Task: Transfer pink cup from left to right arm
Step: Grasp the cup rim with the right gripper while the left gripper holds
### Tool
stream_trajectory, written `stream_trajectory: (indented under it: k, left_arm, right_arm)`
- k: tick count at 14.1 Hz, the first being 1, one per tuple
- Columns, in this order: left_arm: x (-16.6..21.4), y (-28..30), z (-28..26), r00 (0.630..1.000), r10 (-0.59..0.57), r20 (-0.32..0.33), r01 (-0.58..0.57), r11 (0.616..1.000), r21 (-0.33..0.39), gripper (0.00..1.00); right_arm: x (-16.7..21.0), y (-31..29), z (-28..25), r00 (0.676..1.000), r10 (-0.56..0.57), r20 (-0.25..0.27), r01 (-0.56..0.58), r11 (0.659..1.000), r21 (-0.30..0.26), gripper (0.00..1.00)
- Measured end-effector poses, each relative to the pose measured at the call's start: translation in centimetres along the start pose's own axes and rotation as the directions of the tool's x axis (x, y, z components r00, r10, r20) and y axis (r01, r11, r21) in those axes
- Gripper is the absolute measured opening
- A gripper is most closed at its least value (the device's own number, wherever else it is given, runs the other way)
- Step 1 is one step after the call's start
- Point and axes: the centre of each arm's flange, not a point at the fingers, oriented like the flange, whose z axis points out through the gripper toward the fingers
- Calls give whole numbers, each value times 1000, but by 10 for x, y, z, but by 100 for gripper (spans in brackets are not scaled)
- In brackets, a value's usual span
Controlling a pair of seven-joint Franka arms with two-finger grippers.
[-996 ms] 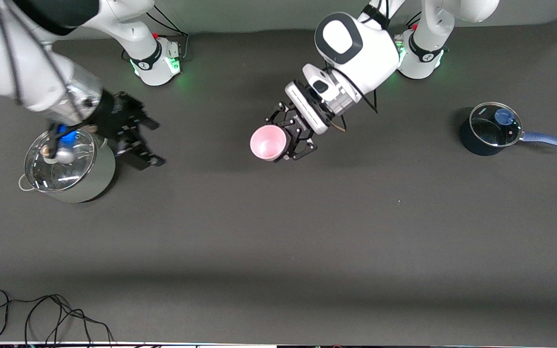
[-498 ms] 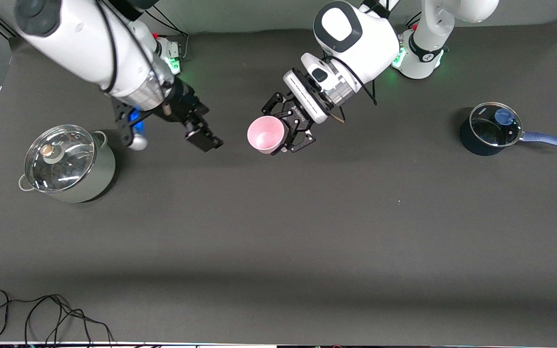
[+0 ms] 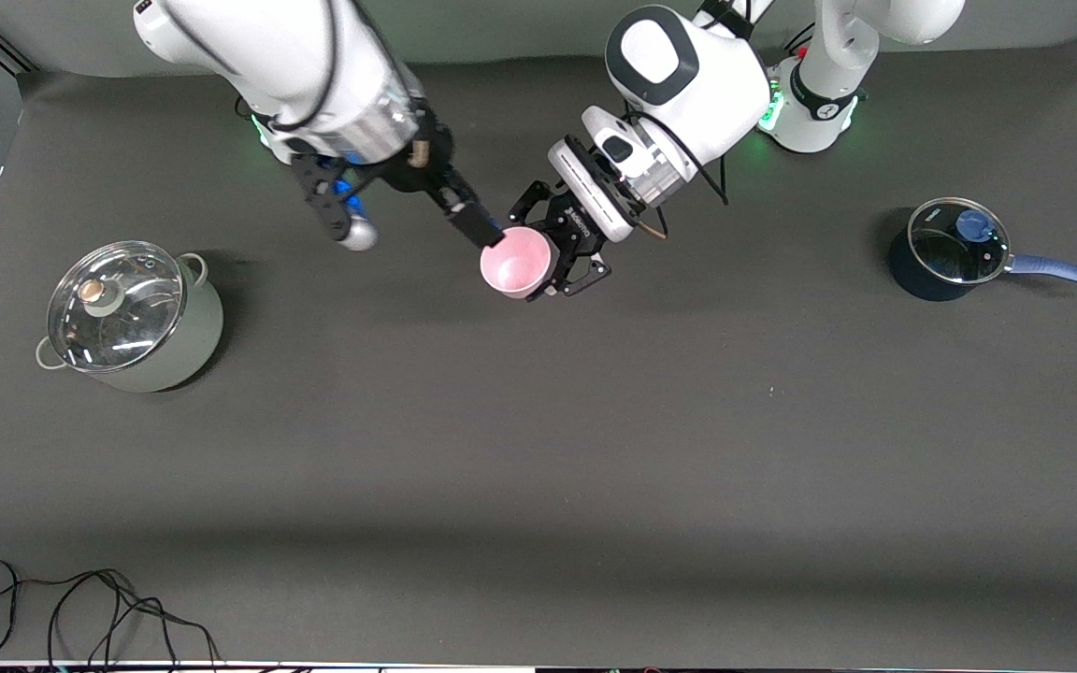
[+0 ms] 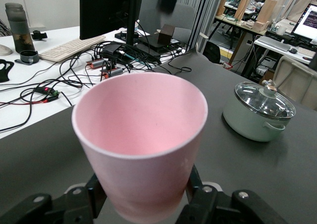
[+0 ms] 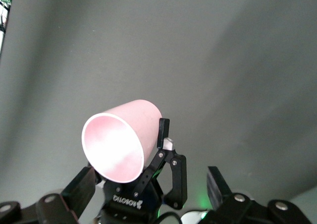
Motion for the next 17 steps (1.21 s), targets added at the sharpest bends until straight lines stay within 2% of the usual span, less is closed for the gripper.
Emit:
stream_trajectory:
  k: [2,3,8,9,11,12,13,15,16,17]
  left_arm:
    - [-3,-2,1,1000,-1,6,1,1000,12,66]
    - [-4,-3,2,1000,-1,8,1,1000,16,66]
    - [-6,-3,3,1000,-2,12,1,1000,19,66]
    - [-6,-3,3,1000,-2,12,2,1000,19,66]
    - [-6,-3,3,1000,-2,12,2,1000,20,66]
    - [-6,-3,3,1000,-2,12,2,1000,20,66]
    - [-6,-3,3,1000,-2,12,2,1000,20,66]
    - [-7,2,5,1000,2,15,-2,1000,13,66]
    - [-8,4,5,1000,4,16,-4,1000,9,66]
    - [-8,6,5,1000,7,16,-8,1000,11,66]
  right_arm:
    - [-14,-6,29,997,-39,-60,37,999,-36,100]
    - [-19,-8,40,996,-51,-74,48,998,-50,100]
    - [-10,-10,41,993,-76,-90,69,995,-76,98]
    - [-8,-9,41,993,-76,-91,69,994,-79,91]
    - [-6,-10,41,993,-75,-91,68,994,-80,68]
    - [-6,-10,42,993,-75,-91,68,994,-81,60]
    - [-6,-10,42,993,-75,-91,67,994,-82,46]
    - [-6,-11,42,993,-74,-92,68,995,-75,29]
    - [-6,-12,41,993,-77,-92,71,995,-74,15]
    - [-5,-11,41,992,-83,-91,76,994,-77,6]
